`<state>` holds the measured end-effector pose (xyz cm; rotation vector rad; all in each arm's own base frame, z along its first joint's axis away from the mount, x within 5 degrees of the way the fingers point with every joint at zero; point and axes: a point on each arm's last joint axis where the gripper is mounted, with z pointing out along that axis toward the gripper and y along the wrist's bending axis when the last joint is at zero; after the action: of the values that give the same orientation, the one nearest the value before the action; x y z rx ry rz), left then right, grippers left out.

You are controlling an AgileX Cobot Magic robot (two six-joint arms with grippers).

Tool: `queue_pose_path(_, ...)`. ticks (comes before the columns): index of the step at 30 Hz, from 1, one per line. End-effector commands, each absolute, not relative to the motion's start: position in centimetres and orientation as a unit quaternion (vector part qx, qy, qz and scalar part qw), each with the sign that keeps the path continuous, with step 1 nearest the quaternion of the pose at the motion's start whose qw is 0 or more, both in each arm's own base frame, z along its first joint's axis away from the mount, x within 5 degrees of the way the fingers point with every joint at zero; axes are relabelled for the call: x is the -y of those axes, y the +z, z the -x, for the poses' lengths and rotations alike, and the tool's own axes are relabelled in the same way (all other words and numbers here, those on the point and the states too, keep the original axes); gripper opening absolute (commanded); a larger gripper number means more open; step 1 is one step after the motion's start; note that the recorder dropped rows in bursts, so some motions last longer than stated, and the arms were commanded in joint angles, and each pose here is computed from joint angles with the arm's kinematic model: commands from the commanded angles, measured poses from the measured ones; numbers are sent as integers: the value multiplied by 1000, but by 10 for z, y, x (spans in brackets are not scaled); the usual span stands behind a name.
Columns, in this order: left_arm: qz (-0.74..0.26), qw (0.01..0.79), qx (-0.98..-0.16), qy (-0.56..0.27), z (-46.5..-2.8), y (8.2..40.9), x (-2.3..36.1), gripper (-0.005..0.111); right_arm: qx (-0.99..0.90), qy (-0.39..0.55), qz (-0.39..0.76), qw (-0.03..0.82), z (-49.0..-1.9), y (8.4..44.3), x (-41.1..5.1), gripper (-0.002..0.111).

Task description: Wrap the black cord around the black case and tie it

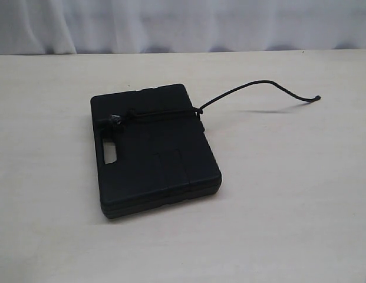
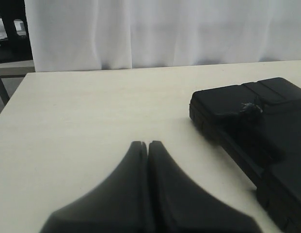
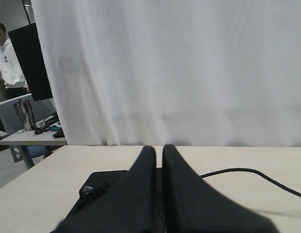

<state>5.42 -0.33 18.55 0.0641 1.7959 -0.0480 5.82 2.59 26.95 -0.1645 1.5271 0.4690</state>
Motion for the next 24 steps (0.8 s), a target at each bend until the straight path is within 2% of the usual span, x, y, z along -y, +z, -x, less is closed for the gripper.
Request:
queue_pose_path(1, -30, 623, -782, -17, -54, 185, 3, 0, -684, 211, 75, 694, -57, 268, -26, 4)
queue_pose_path(16, -30, 623, -782, -17, -54, 185, 3, 0, -684, 210, 76, 694, -57, 268, -26, 4)
queue_pose_path(20, -29, 623, -782, -18, -54, 185, 3, 0, -675, 140, 140, 711, -58, 268, -25, 4)
queue_pose_path(24, -29, 623, -782, -18, -54, 185, 3, 0, -674, 136, 143, 712, -58, 268, -25, 4)
